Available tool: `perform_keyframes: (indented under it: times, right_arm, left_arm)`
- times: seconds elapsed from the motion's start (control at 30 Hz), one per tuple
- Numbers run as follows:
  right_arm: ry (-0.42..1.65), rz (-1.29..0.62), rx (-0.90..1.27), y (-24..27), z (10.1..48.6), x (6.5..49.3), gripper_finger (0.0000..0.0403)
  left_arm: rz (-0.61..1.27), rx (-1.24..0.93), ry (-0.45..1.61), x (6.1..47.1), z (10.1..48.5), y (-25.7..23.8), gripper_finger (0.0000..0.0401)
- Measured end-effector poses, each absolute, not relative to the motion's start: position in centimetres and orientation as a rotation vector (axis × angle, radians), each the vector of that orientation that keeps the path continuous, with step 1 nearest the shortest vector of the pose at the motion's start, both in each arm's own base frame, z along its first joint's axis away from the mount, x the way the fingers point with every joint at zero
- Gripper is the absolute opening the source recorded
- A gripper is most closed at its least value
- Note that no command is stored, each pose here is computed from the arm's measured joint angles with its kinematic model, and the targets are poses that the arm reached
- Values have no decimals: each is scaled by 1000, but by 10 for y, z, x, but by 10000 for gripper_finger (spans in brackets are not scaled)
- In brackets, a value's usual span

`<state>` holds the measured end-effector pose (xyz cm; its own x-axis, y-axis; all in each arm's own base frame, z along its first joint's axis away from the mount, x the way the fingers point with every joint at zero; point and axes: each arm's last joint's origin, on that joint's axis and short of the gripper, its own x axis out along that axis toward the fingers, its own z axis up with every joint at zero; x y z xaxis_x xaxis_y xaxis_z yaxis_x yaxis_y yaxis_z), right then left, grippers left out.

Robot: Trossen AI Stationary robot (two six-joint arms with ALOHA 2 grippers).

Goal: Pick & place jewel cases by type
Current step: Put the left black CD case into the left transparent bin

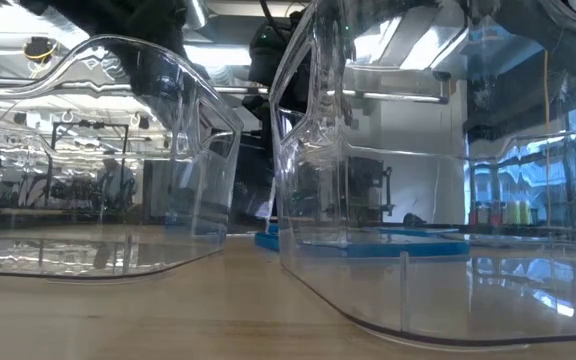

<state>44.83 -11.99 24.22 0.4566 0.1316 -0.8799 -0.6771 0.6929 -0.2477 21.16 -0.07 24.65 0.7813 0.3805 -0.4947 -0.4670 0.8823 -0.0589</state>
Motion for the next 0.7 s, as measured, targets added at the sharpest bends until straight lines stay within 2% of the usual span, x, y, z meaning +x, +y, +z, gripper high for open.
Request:
perform_keyframes:
  times: [0.3,0.47,0.7]
  right_arm:
    - [976,540,-641,-120,242,449,52]
    - [977,540,-640,-120,242,448,52]
    - [978,542,-640,-120,242,448,52]
  left_arm:
    - [489,-266,648,242,254,2,210]
    - [543,-232,778,257,256,4,210]
    - [557,-218,804,273,253,4,210]
